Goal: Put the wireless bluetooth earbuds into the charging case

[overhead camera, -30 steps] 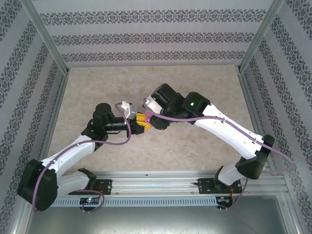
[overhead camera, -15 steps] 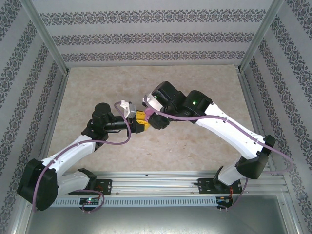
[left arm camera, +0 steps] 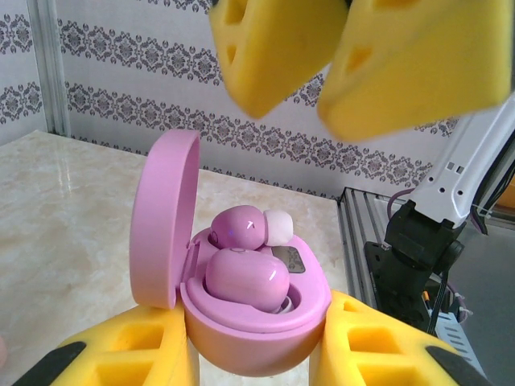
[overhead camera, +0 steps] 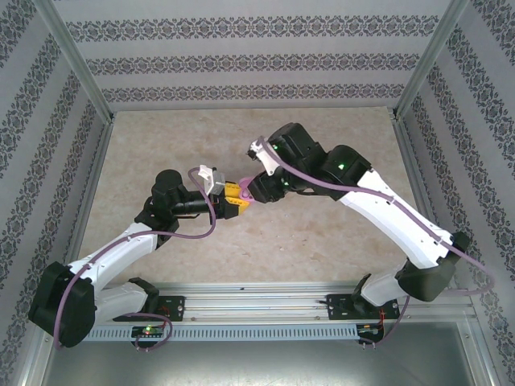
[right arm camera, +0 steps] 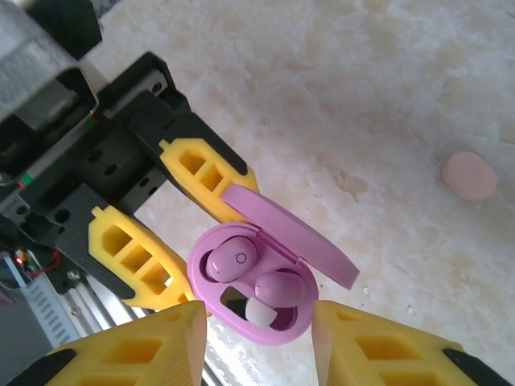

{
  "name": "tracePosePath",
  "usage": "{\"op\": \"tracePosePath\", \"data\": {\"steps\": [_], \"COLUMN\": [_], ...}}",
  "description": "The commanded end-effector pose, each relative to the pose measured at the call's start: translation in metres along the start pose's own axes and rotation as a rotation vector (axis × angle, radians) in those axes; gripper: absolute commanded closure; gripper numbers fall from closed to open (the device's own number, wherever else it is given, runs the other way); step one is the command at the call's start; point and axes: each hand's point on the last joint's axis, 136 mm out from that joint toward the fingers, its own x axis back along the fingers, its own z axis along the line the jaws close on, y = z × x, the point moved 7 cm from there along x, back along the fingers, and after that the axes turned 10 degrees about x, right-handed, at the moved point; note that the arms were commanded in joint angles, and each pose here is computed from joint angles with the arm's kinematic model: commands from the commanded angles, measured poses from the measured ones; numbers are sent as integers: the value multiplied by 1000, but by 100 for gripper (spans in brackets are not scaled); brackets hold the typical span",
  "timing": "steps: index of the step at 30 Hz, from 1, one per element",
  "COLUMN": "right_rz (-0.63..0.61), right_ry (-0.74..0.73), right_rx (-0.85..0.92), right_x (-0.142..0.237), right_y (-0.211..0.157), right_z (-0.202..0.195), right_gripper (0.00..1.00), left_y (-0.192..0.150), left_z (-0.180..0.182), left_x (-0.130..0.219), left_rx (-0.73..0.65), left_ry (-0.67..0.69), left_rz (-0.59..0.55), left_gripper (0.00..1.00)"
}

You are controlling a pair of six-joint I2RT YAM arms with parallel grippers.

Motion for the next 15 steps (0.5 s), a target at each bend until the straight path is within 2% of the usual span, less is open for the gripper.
{"op": "tracePosePath", "data": {"steps": [1,5,8,15], "right_rz": [-33,-31,-50,15], "right_ry": [10,-37,-15,-69], "right_rx": [-120,-308,-406,-404], "right_x": [8,6,0,-13], "right_y": [-1,-7,-10,-8], "right_z": [-2,-12,-11,-6], "right_gripper": [61,64,67,67], "left_y": [13,13,12,12], "left_z": [-6,-3,-1,-1], "left_x": [-2,-2,-2,-3], "left_rx": [-52,-51,-51,-50], "left_ry": [-25,-4,13,9], "left_rz": [-42,-43,-38,-32], "left_gripper": [80,81,81,81]}}
